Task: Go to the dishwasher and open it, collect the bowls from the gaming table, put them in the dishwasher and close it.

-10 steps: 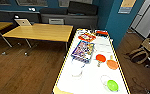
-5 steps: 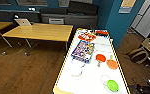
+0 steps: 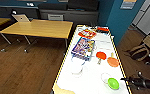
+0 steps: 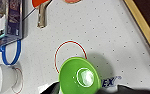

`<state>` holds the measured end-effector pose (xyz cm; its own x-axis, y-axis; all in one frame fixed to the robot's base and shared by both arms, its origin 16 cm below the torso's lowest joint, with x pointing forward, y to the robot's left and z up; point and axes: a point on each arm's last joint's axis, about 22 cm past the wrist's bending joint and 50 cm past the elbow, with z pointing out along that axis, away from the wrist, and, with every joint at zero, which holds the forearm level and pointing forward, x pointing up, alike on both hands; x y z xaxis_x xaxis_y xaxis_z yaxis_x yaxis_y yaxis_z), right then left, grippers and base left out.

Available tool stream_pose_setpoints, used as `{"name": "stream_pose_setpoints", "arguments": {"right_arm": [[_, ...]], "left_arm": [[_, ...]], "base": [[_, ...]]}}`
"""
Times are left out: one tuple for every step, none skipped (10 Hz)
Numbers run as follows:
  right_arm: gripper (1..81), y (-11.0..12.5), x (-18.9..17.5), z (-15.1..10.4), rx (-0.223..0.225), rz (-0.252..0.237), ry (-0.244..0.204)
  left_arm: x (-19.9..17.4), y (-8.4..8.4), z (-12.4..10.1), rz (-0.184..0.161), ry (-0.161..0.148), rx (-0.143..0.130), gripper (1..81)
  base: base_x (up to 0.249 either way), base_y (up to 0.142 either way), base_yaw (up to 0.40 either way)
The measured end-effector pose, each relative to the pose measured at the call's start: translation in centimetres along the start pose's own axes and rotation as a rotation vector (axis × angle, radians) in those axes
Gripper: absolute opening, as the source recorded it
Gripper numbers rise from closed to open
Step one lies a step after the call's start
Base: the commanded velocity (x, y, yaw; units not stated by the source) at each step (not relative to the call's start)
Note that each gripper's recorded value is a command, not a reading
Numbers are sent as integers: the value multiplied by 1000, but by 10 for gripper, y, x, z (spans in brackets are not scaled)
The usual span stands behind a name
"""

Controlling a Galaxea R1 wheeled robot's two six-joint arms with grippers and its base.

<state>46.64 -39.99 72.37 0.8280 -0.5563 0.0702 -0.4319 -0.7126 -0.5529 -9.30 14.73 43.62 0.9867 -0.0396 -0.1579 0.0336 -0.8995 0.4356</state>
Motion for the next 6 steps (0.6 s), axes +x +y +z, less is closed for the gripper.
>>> {"name": "stream_pose_setpoints", "arguments": {"right_arm": [[811,5,-5,15,-11,13,-16],[811,16,-9,23,-31,29,-25],[811,30,-12,28,-57,43,-28],[811,40,-14,31,-77,54,-33],[811,42,-12,37,-82,59,-31],[811,40,-11,48,-83,61,-30]], "left_arm": [[-2,0,0,-4,-4,1,811],[1,0,0,-4,-3,0,811],[2,0,1,-3,0,0,811],[1,0,0,-4,-2,0,811],[1,0,1,-3,-2,0,811],[1,-1,0,-4,-2,1,811]], "base": [[0,0,0],[0,0,0],[0,0,0],[0,0,0],[0,0,0],[0,0,0]]}}
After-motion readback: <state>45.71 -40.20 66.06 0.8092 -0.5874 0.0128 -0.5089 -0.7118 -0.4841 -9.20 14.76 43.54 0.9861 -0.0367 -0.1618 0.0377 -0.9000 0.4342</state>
